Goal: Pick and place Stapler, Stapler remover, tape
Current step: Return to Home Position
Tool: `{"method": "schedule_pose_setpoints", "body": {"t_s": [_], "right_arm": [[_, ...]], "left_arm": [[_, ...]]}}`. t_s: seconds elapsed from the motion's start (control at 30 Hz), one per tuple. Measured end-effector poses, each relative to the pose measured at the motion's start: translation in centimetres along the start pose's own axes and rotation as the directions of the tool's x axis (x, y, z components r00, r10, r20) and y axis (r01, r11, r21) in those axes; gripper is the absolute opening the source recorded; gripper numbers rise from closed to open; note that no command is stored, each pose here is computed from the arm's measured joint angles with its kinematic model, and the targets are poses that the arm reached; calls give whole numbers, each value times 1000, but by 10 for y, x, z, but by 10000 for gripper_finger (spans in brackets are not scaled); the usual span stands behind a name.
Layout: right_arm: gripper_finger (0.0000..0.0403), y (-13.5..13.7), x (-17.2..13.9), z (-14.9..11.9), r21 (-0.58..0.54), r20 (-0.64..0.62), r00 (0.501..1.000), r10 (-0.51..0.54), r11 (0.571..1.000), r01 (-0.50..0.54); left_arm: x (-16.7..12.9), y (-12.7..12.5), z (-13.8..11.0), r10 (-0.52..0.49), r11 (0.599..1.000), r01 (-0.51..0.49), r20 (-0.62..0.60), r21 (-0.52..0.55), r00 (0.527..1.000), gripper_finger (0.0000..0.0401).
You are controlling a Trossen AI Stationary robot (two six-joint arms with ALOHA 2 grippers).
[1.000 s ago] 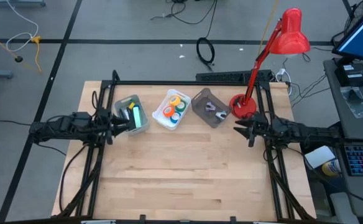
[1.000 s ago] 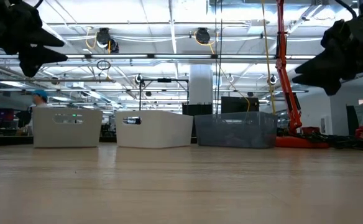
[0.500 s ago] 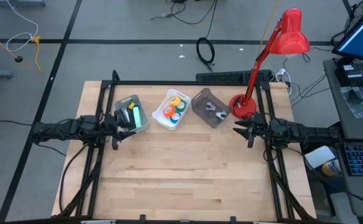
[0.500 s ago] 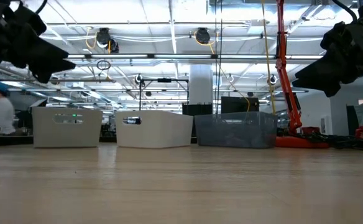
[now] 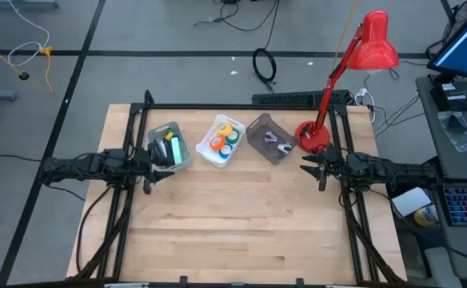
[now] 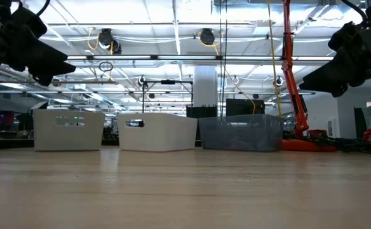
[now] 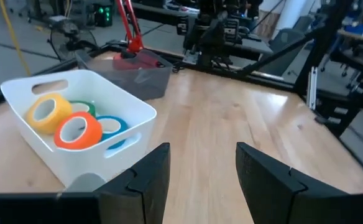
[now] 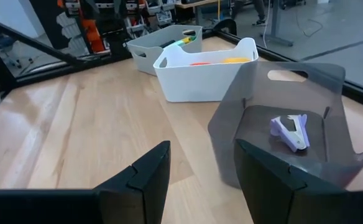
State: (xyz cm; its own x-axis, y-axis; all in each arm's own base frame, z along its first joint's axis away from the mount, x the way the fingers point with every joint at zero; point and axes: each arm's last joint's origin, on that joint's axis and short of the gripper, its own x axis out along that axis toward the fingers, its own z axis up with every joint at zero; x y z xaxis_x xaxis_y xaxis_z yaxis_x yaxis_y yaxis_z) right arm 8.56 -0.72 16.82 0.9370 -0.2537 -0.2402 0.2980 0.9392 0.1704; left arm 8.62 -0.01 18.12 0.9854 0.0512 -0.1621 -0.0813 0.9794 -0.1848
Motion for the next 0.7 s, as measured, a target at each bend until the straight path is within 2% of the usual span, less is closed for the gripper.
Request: {"method": "schedule_pose_setpoints", "body": {"t_s": [0.13,0.4,0.7], "right_arm": [[172,0,0,1,-35,13,1000,4,999,-4],[170,2,0,8,-159,95,995,23,987,-8],[171,2,0,8,-126,94,995,22,992,-10]], "left_arm": [[0,0,1,-3,998,3,13,-65,1000,184],[0,0,1,-2,998,3,11,-70,1000,184],[0,0,1,-2,998,3,11,-69,1000,184]]}}
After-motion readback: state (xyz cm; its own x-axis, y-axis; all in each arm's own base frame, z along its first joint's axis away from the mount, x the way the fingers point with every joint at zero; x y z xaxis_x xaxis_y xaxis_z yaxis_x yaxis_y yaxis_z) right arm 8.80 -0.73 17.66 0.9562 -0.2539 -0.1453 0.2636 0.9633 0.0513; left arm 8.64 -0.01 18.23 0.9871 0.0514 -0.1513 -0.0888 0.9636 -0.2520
